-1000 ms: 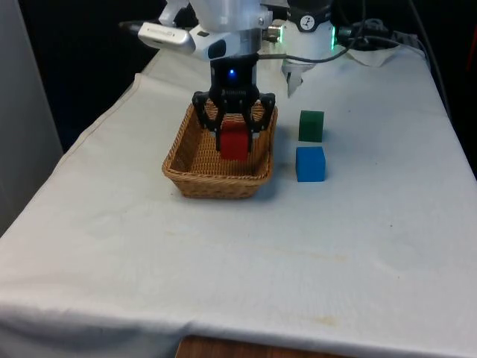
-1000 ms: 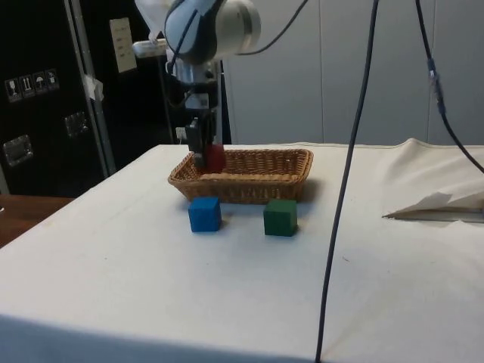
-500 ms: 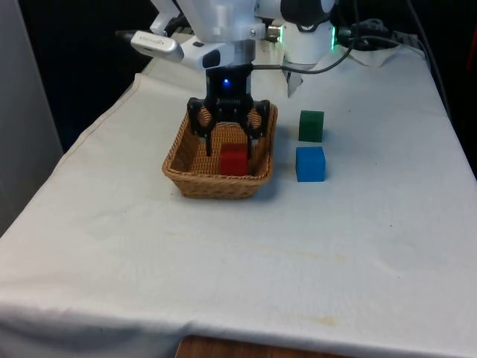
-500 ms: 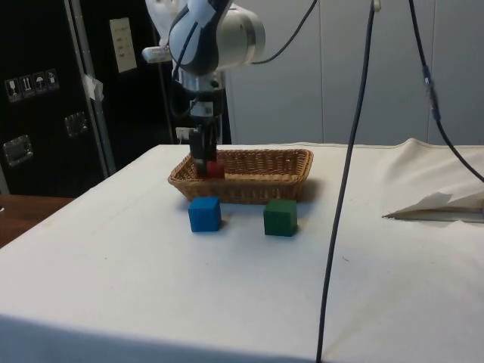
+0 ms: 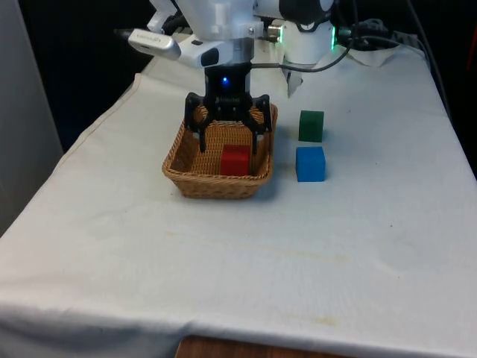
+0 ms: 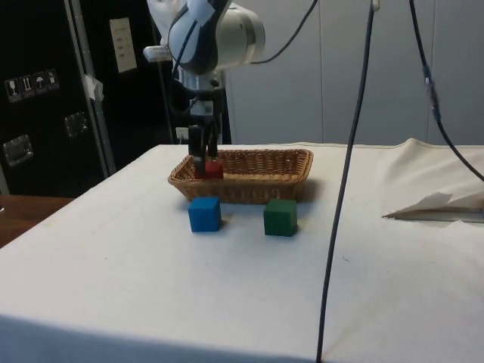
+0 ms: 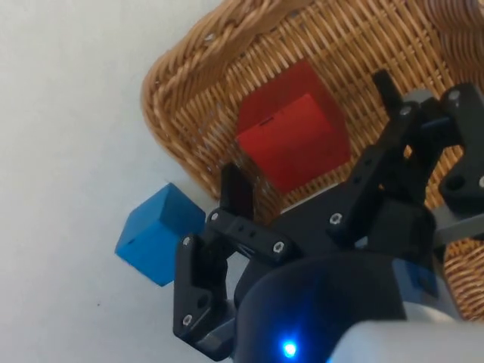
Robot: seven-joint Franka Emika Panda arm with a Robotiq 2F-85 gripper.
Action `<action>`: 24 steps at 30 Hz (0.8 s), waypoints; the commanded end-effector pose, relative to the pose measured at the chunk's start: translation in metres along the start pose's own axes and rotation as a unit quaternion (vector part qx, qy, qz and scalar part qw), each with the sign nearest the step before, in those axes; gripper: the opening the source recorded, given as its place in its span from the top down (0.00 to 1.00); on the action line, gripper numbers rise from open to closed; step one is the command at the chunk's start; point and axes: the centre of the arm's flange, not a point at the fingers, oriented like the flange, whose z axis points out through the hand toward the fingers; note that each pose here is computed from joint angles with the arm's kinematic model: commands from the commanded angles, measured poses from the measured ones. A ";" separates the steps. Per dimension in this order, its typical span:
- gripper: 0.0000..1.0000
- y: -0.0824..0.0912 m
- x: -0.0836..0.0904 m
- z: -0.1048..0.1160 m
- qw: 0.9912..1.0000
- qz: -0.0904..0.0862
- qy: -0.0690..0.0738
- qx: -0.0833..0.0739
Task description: Pick up exactly two blocks and place them into the basket.
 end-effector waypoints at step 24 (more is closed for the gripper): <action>0.00 -0.015 0.004 -0.075 0.998 -0.065 0.006 0.000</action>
